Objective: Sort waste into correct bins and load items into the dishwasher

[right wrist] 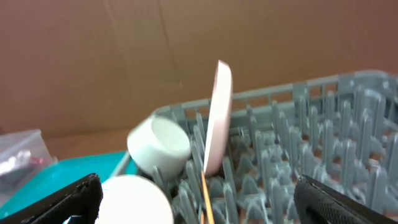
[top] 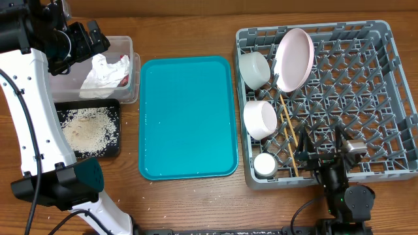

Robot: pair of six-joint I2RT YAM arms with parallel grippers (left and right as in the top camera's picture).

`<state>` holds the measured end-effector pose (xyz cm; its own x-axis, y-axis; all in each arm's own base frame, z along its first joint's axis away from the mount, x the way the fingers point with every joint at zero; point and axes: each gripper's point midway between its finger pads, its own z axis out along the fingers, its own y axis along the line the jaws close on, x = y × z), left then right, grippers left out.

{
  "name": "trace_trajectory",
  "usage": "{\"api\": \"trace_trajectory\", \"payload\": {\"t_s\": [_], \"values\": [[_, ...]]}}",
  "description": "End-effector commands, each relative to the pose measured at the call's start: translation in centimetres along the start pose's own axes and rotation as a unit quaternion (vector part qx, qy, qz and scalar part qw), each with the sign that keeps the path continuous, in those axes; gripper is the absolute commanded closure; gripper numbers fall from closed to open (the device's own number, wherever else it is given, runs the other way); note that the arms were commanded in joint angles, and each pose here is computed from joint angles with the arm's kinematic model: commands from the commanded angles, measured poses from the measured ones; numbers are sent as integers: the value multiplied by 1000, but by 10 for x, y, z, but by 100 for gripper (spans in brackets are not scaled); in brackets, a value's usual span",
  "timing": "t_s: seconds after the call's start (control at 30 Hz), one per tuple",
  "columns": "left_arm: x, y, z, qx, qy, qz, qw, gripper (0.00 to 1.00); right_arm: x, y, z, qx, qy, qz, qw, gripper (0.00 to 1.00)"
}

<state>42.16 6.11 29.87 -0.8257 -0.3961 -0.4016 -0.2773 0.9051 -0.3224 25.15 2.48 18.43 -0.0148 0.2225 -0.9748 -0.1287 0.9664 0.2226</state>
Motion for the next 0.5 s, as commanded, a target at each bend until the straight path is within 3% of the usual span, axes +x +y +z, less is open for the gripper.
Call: {"api": "trace_trajectory", "payload": {"t_s": [0.0, 0.47], "values": [[-1, -5, -3, 4, -4, 12, 1000, 0, 7, 0, -1, -1, 8, -3, 1000, 0], [-1, -5, -2, 4, -4, 12, 1000, 0, 12, -1, -7, -1, 15, 0, 1000, 0]]}}
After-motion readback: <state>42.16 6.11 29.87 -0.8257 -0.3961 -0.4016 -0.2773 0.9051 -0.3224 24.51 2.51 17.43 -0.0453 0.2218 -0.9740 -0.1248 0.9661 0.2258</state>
